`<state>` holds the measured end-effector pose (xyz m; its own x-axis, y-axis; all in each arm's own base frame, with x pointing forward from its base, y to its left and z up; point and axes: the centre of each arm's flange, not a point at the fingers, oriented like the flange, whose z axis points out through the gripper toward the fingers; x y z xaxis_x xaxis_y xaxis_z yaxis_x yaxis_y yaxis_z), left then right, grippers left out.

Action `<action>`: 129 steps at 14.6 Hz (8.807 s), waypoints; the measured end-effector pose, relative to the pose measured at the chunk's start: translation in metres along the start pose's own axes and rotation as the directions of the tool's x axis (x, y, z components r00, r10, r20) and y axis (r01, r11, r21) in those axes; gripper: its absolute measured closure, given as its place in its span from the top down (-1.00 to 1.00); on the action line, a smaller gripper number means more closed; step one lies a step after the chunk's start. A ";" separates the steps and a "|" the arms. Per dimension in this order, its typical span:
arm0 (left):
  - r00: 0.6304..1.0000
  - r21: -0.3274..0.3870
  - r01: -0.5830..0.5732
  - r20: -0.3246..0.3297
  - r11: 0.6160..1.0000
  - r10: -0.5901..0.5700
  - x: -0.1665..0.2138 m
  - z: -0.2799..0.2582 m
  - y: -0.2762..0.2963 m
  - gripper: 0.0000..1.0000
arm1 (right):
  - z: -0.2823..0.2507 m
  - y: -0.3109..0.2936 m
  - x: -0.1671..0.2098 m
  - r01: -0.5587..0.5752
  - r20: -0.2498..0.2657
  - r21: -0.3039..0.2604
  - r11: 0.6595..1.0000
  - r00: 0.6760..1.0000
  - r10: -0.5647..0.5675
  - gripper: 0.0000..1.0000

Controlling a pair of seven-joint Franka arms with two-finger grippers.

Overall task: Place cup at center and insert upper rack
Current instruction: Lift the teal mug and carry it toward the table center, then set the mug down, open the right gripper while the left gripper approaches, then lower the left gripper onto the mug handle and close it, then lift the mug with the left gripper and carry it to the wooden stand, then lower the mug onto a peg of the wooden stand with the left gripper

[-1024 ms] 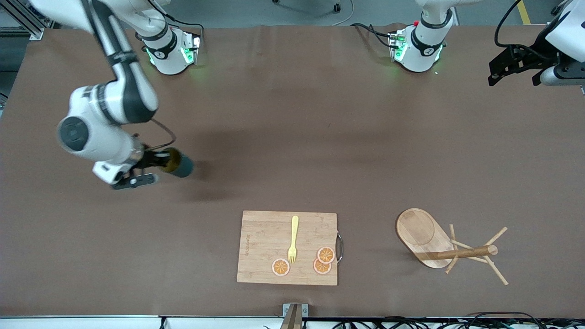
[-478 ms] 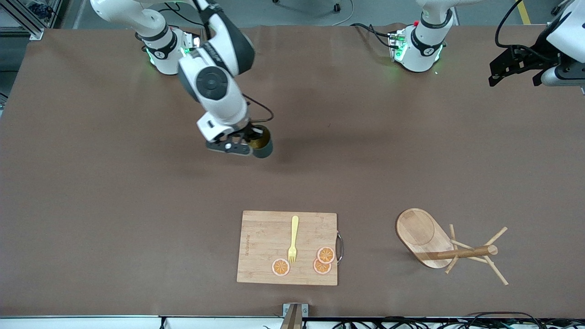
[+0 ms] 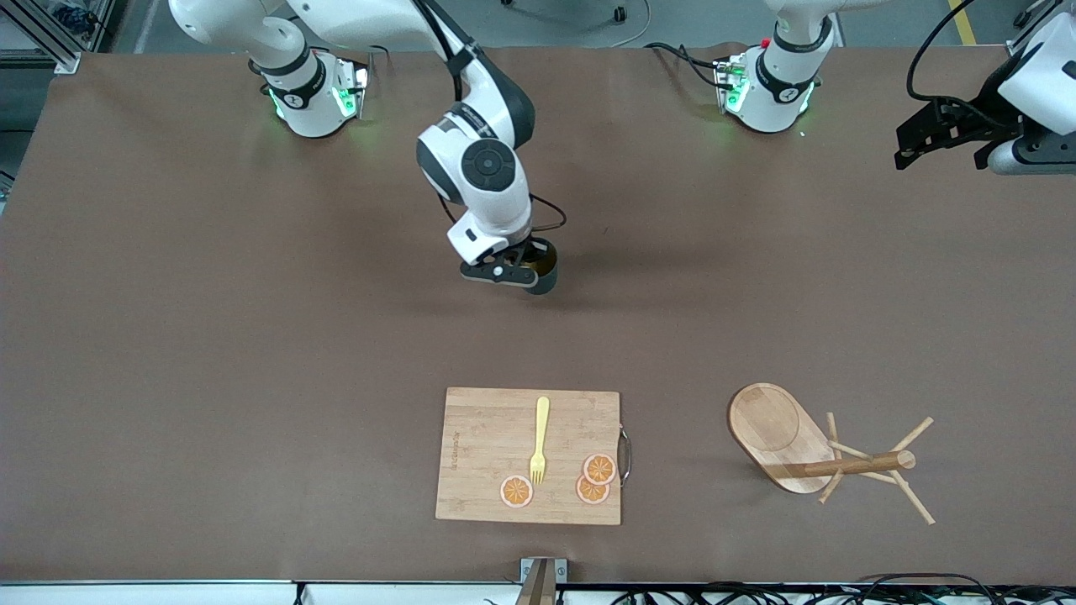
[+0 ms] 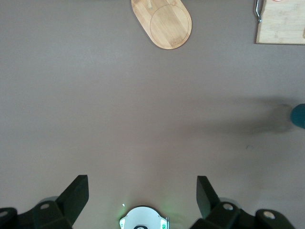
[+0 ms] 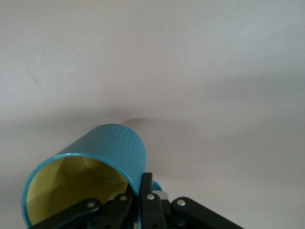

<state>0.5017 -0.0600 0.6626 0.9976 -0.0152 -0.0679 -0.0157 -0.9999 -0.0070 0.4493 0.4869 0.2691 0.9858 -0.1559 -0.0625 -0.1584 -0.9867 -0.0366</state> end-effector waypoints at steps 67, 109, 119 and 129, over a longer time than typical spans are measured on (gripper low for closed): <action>0.573 0.020 0.552 -0.735 0.833 -0.362 -0.168 0.497 0.559 -0.59 | -0.418 0.500 0.118 0.156 0.032 -0.027 0.987 0.987 -0.155 1.00; 0.300 -0.383 0.924 0.724 -0.001 -0.621 0.246 0.190 0.006 -0.58 | -0.419 0.499 0.108 0.186 0.014 -0.020 0.982 0.983 -0.185 1.00; 0.338 -0.429 0.903 0.760 -0.038 -0.555 0.257 0.237 -0.057 -0.58 | -0.419 0.499 0.108 0.186 0.014 -0.020 0.982 0.983 -0.185 1.00; 0.444 -0.497 0.868 0.761 0.015 -0.474 0.252 0.279 -0.110 -0.58 | -0.419 0.499 0.108 0.186 0.014 -0.020 0.982 0.983 -0.185 1.00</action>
<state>0.7357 0.0481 0.3679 0.3983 0.4734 -0.7856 0.8991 -0.0318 0.4367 0.5007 -0.0412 0.6621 0.9972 0.0304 -0.0686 0.0285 -0.9992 -0.0272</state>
